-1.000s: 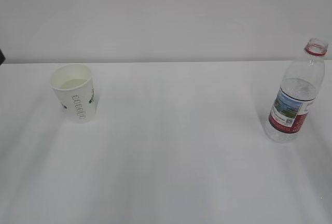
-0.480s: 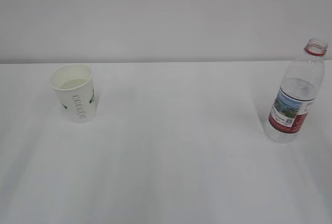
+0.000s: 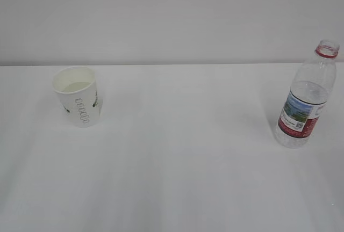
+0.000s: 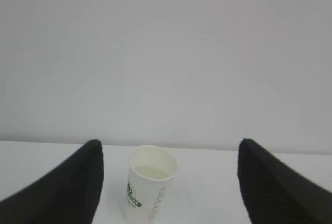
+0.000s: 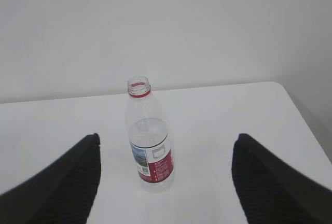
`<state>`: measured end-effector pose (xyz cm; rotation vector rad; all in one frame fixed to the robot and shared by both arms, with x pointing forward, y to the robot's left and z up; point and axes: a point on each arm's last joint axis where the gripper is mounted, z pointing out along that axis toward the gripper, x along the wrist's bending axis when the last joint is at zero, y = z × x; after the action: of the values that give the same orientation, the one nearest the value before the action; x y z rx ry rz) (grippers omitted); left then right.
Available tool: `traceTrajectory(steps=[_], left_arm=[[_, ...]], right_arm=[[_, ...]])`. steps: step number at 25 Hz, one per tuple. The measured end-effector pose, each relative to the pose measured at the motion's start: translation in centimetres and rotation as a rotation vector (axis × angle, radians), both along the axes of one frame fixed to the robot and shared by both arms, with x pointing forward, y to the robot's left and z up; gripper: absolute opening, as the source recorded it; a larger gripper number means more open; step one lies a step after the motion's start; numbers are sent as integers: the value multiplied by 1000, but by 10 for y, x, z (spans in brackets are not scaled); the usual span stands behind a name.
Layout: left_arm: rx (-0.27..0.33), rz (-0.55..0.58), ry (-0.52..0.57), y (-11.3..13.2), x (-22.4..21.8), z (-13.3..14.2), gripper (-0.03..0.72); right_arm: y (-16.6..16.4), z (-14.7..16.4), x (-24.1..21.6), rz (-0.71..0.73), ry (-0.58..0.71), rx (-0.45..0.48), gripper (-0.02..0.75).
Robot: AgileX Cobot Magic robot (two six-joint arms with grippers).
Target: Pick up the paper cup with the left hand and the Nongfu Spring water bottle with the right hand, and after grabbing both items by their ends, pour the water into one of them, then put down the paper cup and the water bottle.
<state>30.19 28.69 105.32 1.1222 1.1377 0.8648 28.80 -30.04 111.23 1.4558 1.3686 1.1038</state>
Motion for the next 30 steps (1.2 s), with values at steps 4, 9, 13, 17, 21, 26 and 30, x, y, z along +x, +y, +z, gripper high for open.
traceTrajectory(steps=[4,9,13,17,21,26,30], left_arm=[[-43,-5,-45,2,-8,10,571],[-30,1,47,4,-15,18,521],[61,7,172,6,-22,20,501],[146,4,270,8,-29,19,498],[169,-3,371,9,-33,12,496],[164,-8,367,10,-38,10,496],[129,-30,347,9,-46,11,495]], right_arm=[[-1,-5,-14,-5,31,1,593],[-2,-14,-31,-12,84,3,593],[-3,-19,-43,-17,124,4,593],[-3,-25,-53,-21,166,5,593],[-4,-31,-60,-20,221,-6,593],[-4,-34,-68,-20,224,-10,592],[-4,-39,-74,-21,260,-8,592]])
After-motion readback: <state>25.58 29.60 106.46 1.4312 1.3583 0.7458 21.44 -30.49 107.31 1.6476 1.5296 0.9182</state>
